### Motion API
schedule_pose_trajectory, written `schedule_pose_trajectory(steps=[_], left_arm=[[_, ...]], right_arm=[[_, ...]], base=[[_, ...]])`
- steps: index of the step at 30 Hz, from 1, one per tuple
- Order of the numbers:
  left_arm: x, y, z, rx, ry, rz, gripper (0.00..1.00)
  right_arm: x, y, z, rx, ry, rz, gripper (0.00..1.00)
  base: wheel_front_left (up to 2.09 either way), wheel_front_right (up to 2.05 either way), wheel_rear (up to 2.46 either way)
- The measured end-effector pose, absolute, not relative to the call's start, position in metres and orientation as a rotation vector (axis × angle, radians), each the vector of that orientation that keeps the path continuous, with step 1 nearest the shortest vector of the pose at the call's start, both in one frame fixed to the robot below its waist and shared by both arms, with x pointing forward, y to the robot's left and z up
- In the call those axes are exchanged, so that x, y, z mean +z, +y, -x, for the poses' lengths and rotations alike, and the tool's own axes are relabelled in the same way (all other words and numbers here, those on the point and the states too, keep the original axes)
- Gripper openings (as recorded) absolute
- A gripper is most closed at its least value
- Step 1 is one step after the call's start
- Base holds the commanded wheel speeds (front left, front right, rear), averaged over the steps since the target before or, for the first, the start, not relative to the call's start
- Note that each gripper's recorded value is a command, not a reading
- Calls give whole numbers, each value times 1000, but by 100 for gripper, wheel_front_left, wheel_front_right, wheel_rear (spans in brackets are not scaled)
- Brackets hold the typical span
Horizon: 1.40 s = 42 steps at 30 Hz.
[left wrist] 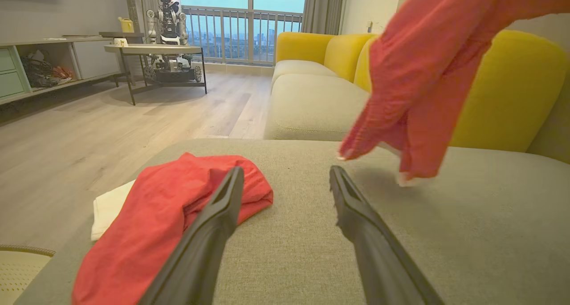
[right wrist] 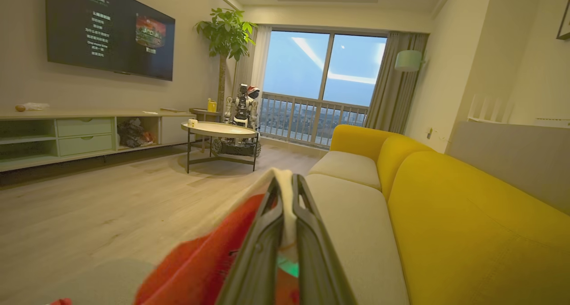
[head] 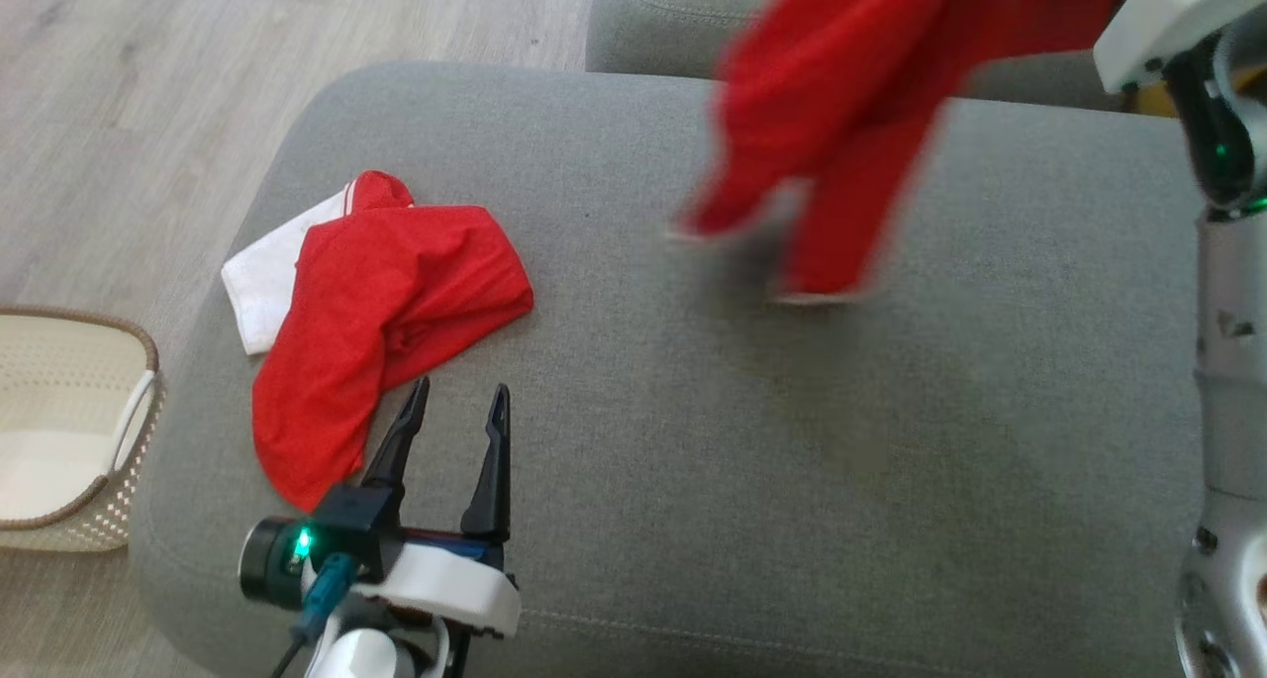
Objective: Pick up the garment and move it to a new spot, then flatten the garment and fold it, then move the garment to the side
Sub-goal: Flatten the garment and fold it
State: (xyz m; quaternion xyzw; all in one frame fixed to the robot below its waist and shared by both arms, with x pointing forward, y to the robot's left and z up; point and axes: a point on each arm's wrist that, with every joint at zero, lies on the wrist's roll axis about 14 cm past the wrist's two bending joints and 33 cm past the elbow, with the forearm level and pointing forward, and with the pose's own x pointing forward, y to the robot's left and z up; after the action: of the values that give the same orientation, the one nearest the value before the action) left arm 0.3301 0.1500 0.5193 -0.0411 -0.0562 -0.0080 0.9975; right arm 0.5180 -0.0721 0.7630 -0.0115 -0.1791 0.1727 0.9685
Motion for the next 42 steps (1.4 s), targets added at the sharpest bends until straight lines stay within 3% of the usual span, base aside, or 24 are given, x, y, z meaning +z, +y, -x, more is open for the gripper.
schedule_pose_trajectory(steps=[9,14,19,26,28,36,42], left_arm=[[509,147,-336,-25,-75,82,100],[509,146,-347,-32,-73,73,100],[505,149,-356,-26,-56,80,100],[500,151,-362,-17,-39,88,100],[500,152,-365,-11,-36,87,100],[499,152,-368,-1,-34,93,100],[507,143,-371,-31,-61,97,100]], right_arm=[[750,-91,-534,302,-317,-6,0],[694,-85,-561,304,-153,9,0],[601,-87,-588,295,80,82,0],[539,-91,-606,282,191,121,0],[532,-96,-614,270,190,156,100],[498,-114,-617,227,263,201,100],[521,-122,-607,203,182,159,100]], base=[[0,0,0],[0,0,0],[0,0,0],[0,0,0],[0,0,0],[0,0,0],[0,0,0]])
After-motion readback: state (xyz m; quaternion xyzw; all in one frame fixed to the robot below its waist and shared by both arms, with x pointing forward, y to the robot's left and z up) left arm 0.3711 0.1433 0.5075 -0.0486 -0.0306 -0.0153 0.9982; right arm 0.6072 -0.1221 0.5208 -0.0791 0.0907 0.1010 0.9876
